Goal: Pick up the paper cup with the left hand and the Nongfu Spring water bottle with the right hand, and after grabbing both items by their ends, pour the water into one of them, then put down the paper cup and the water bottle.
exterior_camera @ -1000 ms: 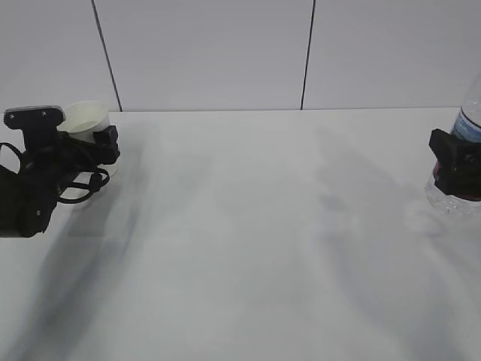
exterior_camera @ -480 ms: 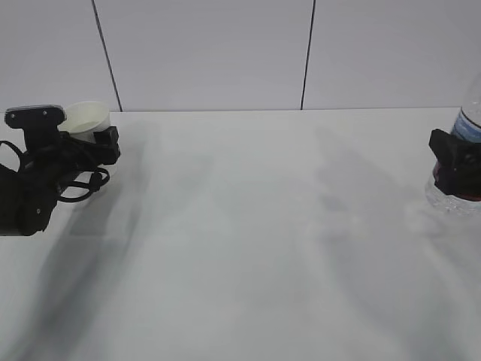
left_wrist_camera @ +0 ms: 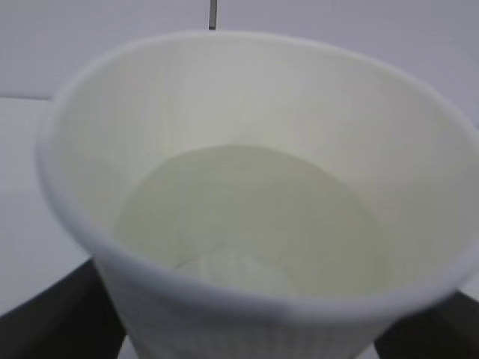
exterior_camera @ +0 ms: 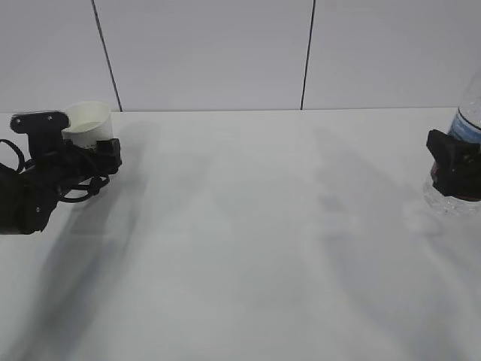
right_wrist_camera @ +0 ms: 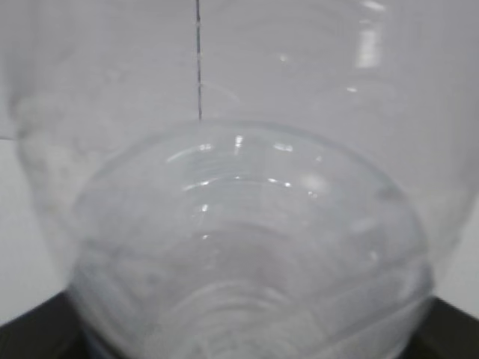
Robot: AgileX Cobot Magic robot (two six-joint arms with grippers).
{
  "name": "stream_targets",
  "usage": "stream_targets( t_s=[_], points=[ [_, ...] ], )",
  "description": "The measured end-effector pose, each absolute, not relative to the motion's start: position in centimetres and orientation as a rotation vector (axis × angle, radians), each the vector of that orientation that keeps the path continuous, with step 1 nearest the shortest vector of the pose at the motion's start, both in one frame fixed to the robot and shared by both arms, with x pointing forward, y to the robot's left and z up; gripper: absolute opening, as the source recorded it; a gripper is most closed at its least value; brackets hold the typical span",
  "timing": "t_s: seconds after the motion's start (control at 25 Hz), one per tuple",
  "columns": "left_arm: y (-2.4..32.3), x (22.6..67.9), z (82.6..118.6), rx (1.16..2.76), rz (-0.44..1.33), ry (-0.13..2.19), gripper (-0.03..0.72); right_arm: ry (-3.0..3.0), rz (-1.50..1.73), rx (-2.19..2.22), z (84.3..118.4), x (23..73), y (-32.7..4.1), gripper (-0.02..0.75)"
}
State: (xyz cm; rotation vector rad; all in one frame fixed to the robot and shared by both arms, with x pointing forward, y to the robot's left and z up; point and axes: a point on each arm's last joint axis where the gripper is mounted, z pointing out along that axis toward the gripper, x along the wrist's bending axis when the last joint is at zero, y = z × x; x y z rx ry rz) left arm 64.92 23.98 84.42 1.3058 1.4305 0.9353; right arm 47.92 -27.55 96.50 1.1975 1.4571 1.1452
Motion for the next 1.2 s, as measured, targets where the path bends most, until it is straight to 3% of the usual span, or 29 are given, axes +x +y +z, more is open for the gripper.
stream_targets(
  t_s=[1.2],
  points=[
    [22.9,62.3,86.4,1.415,0.832,1.506,0.615,1.443,1.160,1.192,96.6,47.9,-27.5,0.519]
  ],
)
